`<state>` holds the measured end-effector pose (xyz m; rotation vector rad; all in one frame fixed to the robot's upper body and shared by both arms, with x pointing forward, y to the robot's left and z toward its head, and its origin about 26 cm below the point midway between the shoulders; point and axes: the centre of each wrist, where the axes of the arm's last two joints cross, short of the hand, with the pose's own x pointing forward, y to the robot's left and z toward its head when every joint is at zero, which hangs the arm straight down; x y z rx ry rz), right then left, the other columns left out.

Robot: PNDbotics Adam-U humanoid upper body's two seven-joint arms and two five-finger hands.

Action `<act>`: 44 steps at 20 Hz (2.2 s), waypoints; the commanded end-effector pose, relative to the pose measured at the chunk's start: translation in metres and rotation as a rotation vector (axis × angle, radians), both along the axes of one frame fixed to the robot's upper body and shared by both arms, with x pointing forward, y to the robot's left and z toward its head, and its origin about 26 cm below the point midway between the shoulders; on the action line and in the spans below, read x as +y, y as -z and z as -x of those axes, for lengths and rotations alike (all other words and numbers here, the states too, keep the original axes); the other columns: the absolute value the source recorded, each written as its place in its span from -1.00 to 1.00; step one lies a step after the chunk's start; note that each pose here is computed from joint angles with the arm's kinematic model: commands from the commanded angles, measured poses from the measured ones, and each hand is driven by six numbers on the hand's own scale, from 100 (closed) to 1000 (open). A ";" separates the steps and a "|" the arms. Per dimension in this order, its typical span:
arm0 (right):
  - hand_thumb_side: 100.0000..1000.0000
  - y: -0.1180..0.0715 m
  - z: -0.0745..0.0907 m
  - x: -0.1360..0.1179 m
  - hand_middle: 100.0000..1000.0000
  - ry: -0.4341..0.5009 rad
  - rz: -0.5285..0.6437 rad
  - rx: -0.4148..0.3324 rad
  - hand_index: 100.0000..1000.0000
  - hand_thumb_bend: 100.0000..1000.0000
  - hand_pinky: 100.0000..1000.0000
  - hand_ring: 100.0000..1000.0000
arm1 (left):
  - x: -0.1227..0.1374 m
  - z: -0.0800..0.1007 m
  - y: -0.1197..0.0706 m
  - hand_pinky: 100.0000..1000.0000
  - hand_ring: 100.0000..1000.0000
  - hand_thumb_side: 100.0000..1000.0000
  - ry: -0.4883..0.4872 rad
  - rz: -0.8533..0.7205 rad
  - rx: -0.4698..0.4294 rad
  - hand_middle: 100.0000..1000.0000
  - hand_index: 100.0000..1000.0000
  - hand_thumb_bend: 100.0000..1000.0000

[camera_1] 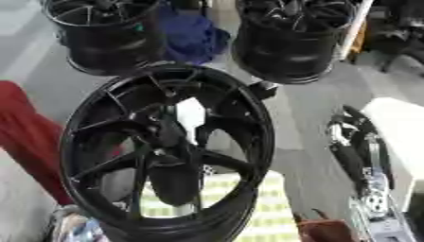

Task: Pull the pin out of the wheel hub.

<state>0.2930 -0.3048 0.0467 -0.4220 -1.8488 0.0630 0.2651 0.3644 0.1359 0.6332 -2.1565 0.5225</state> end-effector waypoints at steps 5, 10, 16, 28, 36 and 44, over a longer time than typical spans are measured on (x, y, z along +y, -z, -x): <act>-0.10 -0.071 -0.016 -0.025 0.32 -0.037 0.206 -0.131 0.74 -1.00 0.39 0.12 | 0.001 -0.001 -0.003 0.99 0.80 -0.14 0.055 -0.032 0.026 0.61 0.76 -0.18; -0.11 -0.117 -0.021 -0.033 0.37 -0.121 0.373 -0.174 0.80 -1.00 0.42 0.18 | -0.001 -0.003 -0.001 0.98 0.80 -0.12 0.106 -0.052 0.056 0.60 0.76 -0.18; -0.12 -0.183 -0.026 -0.032 0.51 -0.401 0.670 -0.127 0.91 -1.00 0.50 0.39 | -0.002 -0.004 0.001 0.98 0.81 -0.10 0.164 -0.082 0.089 0.60 0.76 -0.18; -0.11 -0.254 -0.047 0.026 0.76 -1.002 1.019 0.144 1.00 -0.86 0.66 0.74 | -0.004 -0.004 0.006 0.98 0.79 -0.08 0.231 -0.102 0.137 0.59 0.76 -0.20; -0.13 -0.239 -0.090 0.064 0.83 -1.104 1.172 0.262 1.00 -0.86 0.72 0.83 | -0.005 -0.004 0.008 0.98 0.78 -0.08 0.241 -0.098 0.146 0.59 0.76 -0.21; -0.14 -0.208 -0.127 0.087 0.84 -1.091 1.250 0.291 1.00 -0.78 0.78 0.89 | -0.006 -0.004 0.009 0.98 0.78 -0.09 0.248 -0.095 0.146 0.66 0.76 -0.20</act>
